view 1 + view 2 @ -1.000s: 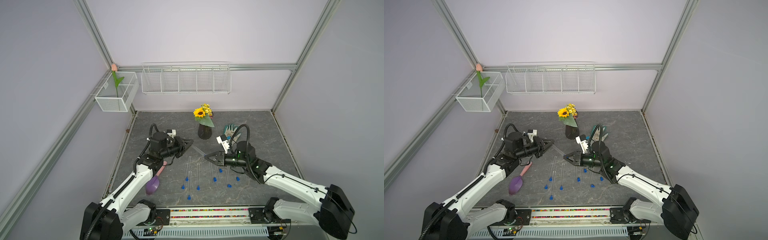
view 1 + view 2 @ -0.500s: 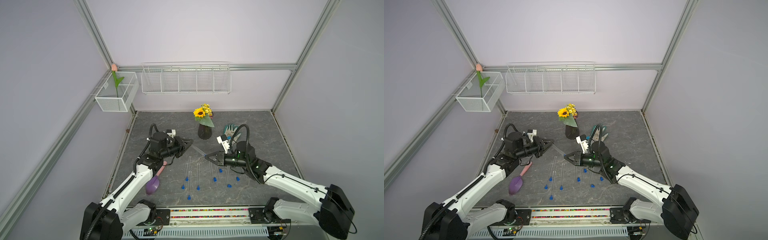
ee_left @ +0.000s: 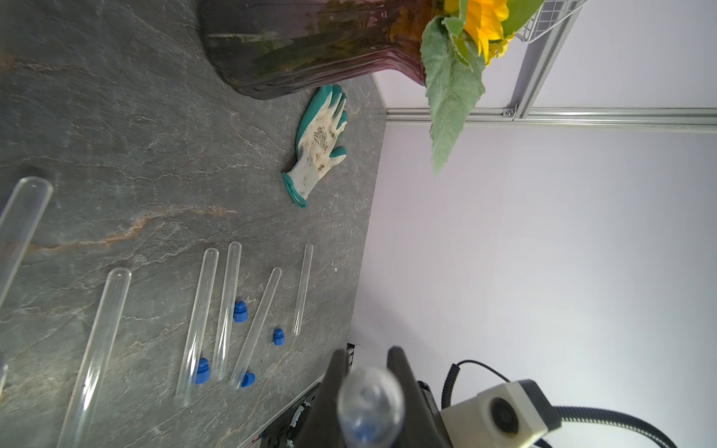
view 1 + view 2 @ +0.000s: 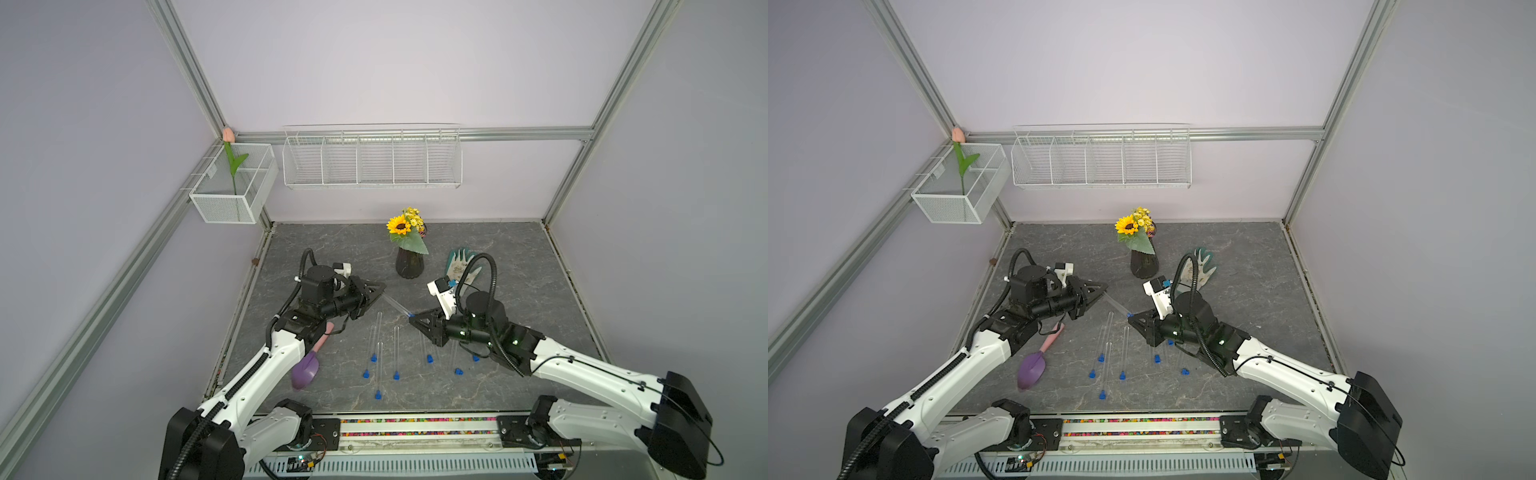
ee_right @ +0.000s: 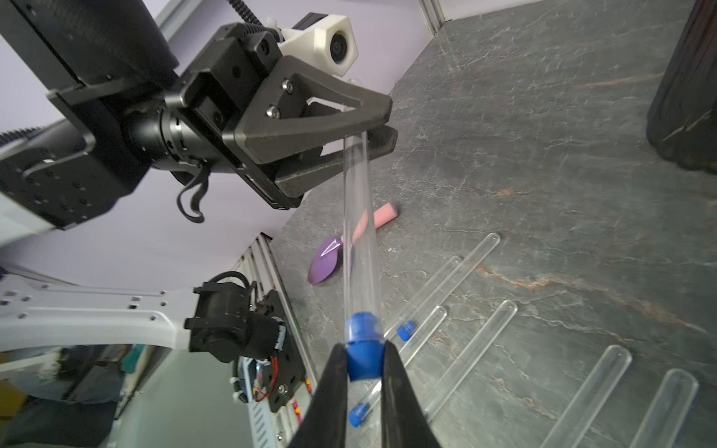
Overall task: Remove stoppers from test tubes
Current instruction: Open the stopper on the test tube, then place the test tube at the center of the board.
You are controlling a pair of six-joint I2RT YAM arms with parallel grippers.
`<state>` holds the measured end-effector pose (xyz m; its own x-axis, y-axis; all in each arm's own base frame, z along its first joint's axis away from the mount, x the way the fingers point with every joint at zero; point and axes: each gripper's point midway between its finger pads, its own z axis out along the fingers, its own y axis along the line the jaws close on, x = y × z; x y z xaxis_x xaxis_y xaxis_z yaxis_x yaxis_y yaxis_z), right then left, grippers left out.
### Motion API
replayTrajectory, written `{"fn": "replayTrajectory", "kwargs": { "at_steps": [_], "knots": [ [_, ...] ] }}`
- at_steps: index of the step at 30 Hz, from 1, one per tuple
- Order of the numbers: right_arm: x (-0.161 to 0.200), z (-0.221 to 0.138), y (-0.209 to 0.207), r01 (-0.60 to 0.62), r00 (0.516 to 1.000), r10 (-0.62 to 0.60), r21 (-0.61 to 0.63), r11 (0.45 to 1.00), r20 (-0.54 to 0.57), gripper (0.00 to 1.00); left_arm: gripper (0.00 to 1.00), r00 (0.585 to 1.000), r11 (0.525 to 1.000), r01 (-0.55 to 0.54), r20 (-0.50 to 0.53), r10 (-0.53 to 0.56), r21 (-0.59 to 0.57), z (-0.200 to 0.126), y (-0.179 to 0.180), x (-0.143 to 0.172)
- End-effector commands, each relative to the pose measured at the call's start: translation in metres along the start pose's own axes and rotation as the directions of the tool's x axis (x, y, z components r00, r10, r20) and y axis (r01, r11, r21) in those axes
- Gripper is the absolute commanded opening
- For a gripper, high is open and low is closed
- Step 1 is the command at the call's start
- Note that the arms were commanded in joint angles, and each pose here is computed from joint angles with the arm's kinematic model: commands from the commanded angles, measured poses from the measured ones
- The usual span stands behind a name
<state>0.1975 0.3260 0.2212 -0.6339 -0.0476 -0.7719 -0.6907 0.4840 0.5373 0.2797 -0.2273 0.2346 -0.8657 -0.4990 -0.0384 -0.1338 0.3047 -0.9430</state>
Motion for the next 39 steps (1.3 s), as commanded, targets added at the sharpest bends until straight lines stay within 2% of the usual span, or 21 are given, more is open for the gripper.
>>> {"fn": "replayTrajectory", "kwargs": {
  "at_steps": [1,6,12,17,21,25,30,33,39],
  "knots": [
    [0.016,-0.002,-0.016,0.148,0.989,-0.145,0.084,0.985,-0.039,0.16,0.0,0.997,1.0,-0.003,0.074,0.003,-0.004,-0.006,0.002,-0.013],
    [0.026,-0.001,-0.012,0.2,0.979,-0.198,0.066,0.977,-0.041,0.17,0.0,0.995,1.0,0.004,0.098,-0.004,-0.007,-0.009,0.005,-0.02],
    [0.038,0.001,-0.014,0.202,0.977,-0.196,0.067,0.977,-0.086,0.18,0.0,0.994,1.0,0.013,0.113,-0.01,-0.021,-0.011,0.011,-0.027],
    [0.045,0.001,-0.016,0.164,0.978,-0.15,0.083,0.983,-0.147,0.19,0.0,0.992,0.983,-0.055,0.105,0.075,-0.176,-0.015,0.033,-0.03],
    [0.049,0.001,-0.019,0.134,0.973,-0.11,0.114,0.984,-0.201,0.19,0.0,0.973,0.923,-0.221,-0.007,0.23,-0.315,-0.019,0.052,-0.024],
    [0.057,0.003,-0.024,0.108,0.967,-0.071,0.141,0.984,-0.246,0.19,0.0,0.951,0.865,-0.308,-0.142,0.274,-0.396,-0.021,0.073,-0.014],
    [0.066,0.01,-0.032,0.071,0.951,-0.011,0.183,0.981,-0.31,0.19,0.0,0.918,0.834,-0.382,-0.269,0.292,-0.398,-0.006,0.087,0.007],
    [0.073,0.014,-0.035,0.056,0.937,0.017,0.2,0.978,-0.348,0.2,0.0,0.882,0.806,-0.447,-0.344,0.323,-0.387,0.012,0.087,0.024],
    [0.087,0.021,-0.044,0.035,0.91,0.065,0.233,0.972,-0.409,0.2,0.0,0.816,0.765,-0.522,-0.482,0.32,-0.376,0.05,0.1,0.054]
  ]
}}
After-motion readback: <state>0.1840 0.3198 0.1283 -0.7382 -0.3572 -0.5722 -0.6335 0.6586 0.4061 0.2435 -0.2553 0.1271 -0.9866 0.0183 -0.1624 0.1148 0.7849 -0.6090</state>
